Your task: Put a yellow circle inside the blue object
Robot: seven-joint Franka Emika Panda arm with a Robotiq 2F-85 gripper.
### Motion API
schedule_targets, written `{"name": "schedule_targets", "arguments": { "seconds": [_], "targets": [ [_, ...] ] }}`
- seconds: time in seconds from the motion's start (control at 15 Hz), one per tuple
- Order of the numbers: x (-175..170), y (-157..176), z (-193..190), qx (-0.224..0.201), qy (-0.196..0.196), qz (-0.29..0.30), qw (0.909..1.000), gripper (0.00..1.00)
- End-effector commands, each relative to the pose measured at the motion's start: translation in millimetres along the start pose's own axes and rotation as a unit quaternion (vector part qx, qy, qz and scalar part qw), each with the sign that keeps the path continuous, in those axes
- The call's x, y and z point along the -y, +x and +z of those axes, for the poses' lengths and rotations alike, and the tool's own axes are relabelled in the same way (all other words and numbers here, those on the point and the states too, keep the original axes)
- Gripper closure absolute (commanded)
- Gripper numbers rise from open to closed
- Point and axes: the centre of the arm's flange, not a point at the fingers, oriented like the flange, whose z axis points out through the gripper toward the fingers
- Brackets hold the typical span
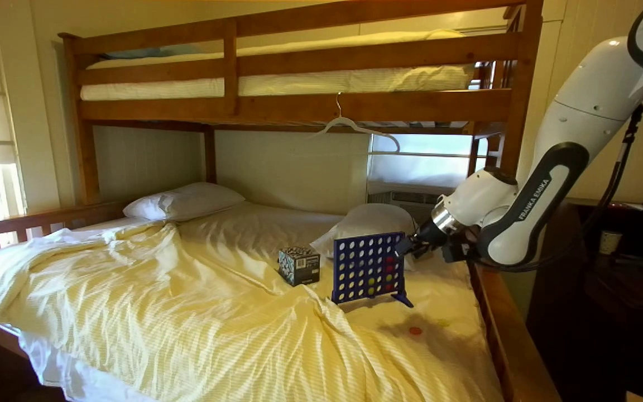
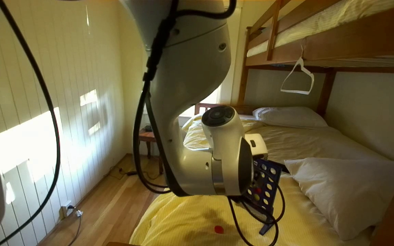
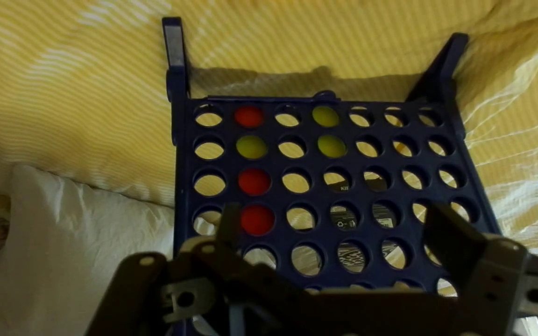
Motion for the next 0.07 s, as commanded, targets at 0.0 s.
{"name": "schedule_targets", "arguments": {
  "seconds": [0.0],
  "targets": [
    [0.0, -0.1, 0.0, 0.0, 0.0, 0.0, 1.0, 0.0]
  ]
}}
